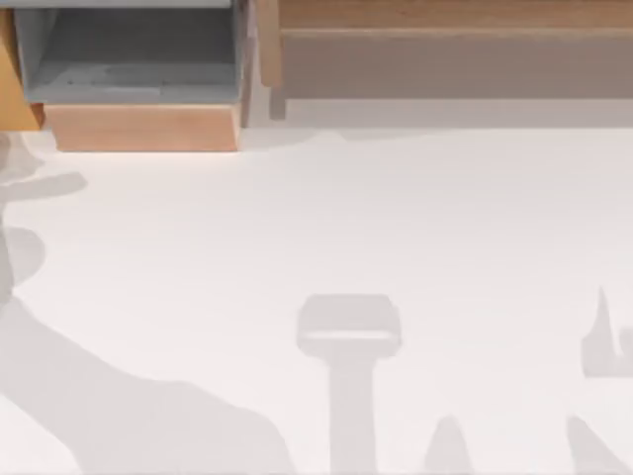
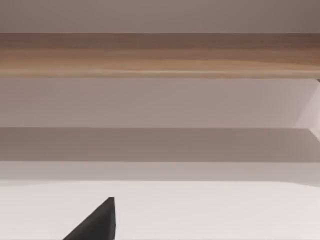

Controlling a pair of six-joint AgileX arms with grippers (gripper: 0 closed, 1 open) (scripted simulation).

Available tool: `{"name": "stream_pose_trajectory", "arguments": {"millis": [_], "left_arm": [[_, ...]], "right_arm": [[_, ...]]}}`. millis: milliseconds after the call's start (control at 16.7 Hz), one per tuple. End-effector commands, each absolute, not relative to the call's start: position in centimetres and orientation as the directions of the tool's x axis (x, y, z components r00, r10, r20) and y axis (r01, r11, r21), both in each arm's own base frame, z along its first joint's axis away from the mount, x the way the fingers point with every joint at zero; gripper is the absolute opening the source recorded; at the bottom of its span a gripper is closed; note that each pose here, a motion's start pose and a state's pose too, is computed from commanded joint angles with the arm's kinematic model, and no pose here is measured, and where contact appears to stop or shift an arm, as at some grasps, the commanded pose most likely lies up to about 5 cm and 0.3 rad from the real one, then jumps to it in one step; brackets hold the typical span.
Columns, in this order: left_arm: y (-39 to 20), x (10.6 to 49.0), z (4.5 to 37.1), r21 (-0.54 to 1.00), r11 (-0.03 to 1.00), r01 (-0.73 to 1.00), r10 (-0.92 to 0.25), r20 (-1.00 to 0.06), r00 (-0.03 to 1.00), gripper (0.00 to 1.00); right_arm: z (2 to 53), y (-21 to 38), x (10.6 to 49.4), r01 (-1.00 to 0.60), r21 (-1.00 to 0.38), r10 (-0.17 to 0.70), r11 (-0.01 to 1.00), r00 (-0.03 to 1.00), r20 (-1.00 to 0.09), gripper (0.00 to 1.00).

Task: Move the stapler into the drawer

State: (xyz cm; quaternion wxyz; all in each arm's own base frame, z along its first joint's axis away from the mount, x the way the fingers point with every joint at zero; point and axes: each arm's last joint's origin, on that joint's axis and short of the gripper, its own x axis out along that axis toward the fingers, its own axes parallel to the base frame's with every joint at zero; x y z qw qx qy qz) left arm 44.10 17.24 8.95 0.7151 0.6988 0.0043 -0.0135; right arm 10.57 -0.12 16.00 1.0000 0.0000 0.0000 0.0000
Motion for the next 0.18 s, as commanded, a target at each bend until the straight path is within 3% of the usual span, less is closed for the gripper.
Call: {"name": "stream_pose_trajectory", "arguments": {"millis": [180], "left_arm": [[17.24,44.1,8.95,0.999,0.023,0.025,-0.013,-0.025,1.0,1.0]], "right_arm": [[16.0,-0.12,10.57,0.0,0.0,0.0,1.0,1.0,0.0,1.0]]}}
